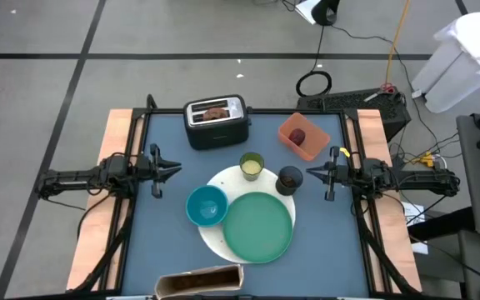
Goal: Arrange a breakfast setting
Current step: Pour the cereal from the purple cereal box into the blue bowl
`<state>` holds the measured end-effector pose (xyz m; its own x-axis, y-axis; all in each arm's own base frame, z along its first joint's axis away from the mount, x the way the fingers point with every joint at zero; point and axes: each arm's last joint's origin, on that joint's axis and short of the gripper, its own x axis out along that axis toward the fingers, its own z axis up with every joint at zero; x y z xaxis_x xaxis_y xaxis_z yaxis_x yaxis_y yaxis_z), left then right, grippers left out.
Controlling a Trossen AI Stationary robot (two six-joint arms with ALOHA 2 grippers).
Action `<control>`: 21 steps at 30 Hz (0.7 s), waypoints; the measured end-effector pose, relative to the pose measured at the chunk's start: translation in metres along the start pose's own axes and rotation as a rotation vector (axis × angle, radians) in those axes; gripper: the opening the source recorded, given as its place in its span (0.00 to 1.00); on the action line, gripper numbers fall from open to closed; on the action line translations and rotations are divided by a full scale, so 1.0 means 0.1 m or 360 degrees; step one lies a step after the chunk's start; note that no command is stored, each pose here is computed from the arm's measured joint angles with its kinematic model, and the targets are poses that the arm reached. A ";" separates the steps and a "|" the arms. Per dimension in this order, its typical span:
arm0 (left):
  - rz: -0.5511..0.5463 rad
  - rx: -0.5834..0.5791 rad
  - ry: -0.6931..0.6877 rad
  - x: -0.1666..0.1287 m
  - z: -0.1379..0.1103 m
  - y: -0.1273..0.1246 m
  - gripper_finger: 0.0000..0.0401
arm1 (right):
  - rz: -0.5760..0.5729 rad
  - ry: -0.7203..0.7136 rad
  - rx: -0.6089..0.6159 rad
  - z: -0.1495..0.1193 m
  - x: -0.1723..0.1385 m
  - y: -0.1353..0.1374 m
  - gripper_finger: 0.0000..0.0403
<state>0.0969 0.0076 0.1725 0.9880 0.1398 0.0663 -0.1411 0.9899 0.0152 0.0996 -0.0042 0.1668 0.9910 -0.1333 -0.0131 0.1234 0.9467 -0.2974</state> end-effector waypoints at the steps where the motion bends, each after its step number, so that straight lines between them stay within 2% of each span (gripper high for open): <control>1: 0.0000 -0.0001 0.0000 0.00 0.00 0.00 0.17 | 0.0000 0.0000 0.0000 0.00 0.00 0.00 0.03; 13: -0.0005 -0.0208 -0.0137 0.00 0.08 0.00 0.20 | 0.0000 0.0000 0.0000 0.00 0.00 0.00 0.03; 17: -0.0008 -0.0233 -0.0187 -0.01 0.11 0.00 0.28 | 0.0000 0.0000 0.0000 0.00 0.00 0.00 0.03; 21: 0.0013 -0.0307 -0.0243 -0.01 0.15 0.01 0.42 | 0.0000 0.0000 0.0000 0.00 0.00 0.00 0.03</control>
<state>0.0947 0.0080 0.1871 0.9637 0.1568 0.2160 -0.1196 0.9772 -0.1757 0.0996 -0.0042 0.1668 0.9910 -0.1335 -0.0132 0.1235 0.9467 -0.2975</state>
